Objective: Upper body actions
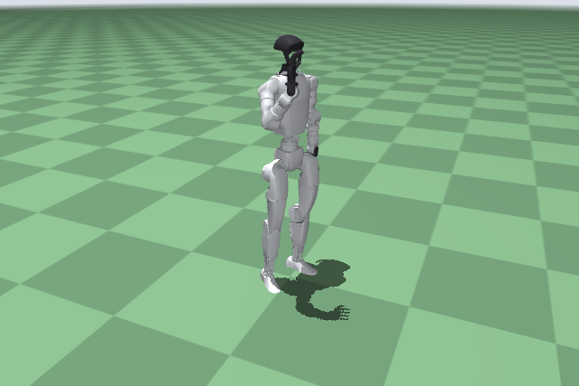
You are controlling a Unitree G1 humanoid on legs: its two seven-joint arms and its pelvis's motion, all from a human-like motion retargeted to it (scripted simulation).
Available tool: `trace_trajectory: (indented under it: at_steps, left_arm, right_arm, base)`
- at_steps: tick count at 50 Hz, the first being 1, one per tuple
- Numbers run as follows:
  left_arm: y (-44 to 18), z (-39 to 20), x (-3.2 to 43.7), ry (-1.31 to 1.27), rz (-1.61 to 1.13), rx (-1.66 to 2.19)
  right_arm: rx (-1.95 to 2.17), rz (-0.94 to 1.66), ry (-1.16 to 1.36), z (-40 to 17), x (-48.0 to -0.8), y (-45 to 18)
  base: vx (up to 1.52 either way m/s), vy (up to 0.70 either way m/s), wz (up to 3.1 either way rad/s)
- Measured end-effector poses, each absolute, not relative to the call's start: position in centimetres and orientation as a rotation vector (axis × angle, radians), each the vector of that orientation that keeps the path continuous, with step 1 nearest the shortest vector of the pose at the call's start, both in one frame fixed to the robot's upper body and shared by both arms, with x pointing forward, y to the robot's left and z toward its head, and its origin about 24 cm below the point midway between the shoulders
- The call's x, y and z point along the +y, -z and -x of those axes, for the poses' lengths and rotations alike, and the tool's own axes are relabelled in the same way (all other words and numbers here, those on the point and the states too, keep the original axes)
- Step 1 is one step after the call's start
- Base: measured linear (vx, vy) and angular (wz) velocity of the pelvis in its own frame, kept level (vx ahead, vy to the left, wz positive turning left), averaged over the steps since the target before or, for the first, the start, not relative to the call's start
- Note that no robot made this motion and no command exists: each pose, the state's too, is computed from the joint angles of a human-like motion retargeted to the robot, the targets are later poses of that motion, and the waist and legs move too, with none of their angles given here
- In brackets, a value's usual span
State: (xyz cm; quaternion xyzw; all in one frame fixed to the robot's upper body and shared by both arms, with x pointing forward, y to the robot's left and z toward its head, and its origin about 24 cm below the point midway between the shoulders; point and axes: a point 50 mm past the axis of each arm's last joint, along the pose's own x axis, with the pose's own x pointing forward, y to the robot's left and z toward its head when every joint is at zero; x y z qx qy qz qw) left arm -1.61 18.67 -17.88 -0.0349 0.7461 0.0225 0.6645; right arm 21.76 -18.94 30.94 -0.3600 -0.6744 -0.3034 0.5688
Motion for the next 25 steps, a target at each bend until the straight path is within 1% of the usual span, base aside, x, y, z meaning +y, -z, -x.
trace_trajectory:
  at_steps: [4,7,10,13,16,19,25]
  left_arm:
    - [17.8,2.2,18.7,-0.053,0.075,1.705]
    - [17.8,2.5,18.8,-0.05,0.072,1.72]
    - [17.8,2.5,18.7,-0.051,0.07,1.718]
    - [17.8,2.4,18.7,-0.047,0.071,1.709]
    - [17.9,2.3,18.5,-0.033,0.071,1.701]
    - [17.9,2.1,18.6,-0.014,0.058,1.695]
    - [17.8,2.4,19.2,-0.015,0.028,1.7]
  right_arm:
    - [-1.299,0.711,0.635,-23.4,-21.0,-26.5]
    - [-1.074,0.647,0.574,-24.0,-22.1,-21.4]
    - [-0.777,0.685,0.525,-24.4,-22.8,-14.8]
    - [-0.416,0.796,0.467,-24.0,-23.8,-7.3]
    - [-0.05,0.935,0.373,-22.1,-24.7,0.0]
    - [0.284,1.04,0.224,-18.9,-25.1,5.9]
    - [0.786,1.191,-0.048,-11.0,-24.6,13.6]
  base:
    - [-0.01,-0.07,0.03]
    - [-0.01,-0.08,0.11]
    - [0.0,-0.09,0.17]
    - [0.0,-0.08,-0.02]
    - [-0.01,0.0,-0.2]
    - [-0.01,0.0,-0.08]
    - [0.0,0.0,0.0]
